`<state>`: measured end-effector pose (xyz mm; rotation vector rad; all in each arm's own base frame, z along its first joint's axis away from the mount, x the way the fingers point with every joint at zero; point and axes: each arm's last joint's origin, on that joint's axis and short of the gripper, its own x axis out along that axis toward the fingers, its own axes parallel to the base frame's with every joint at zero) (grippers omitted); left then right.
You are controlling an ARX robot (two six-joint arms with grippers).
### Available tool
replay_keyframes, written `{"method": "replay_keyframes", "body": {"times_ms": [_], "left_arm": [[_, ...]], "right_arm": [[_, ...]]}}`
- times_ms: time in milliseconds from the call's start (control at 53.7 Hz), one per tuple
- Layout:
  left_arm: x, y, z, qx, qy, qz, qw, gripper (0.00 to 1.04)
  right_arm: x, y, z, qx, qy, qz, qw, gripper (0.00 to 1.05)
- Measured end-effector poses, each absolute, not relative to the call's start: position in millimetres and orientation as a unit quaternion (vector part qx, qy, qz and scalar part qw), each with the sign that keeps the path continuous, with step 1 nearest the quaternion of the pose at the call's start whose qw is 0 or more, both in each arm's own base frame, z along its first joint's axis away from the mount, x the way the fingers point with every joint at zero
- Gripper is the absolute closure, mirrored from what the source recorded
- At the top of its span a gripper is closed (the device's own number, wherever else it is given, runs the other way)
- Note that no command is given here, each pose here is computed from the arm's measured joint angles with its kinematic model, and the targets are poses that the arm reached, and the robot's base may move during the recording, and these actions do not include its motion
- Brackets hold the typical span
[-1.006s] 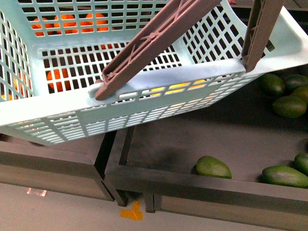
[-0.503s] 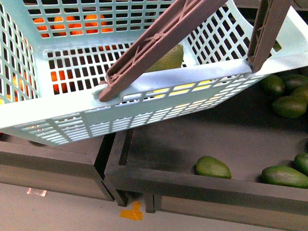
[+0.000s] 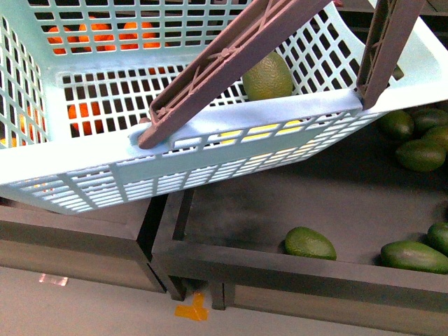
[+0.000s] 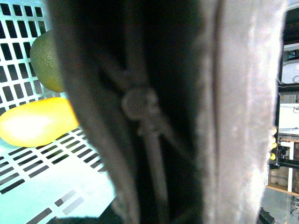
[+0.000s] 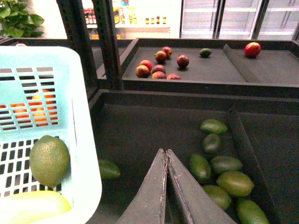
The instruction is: Pick mango and avocado into basket
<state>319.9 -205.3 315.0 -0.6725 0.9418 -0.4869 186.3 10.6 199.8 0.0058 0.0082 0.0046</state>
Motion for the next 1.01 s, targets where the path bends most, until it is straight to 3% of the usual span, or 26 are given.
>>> {"method": "replay_keyframes", "body": {"times_ms": [1006], "left_arm": [[320.0, -205.3, 315.0, -0.315, 0.440, -0.227, 0.810, 0.91]], "right_arm": [[129.3, 0.4, 170.7, 0.003, -0.005, 0.002, 1.000, 1.03]]}}
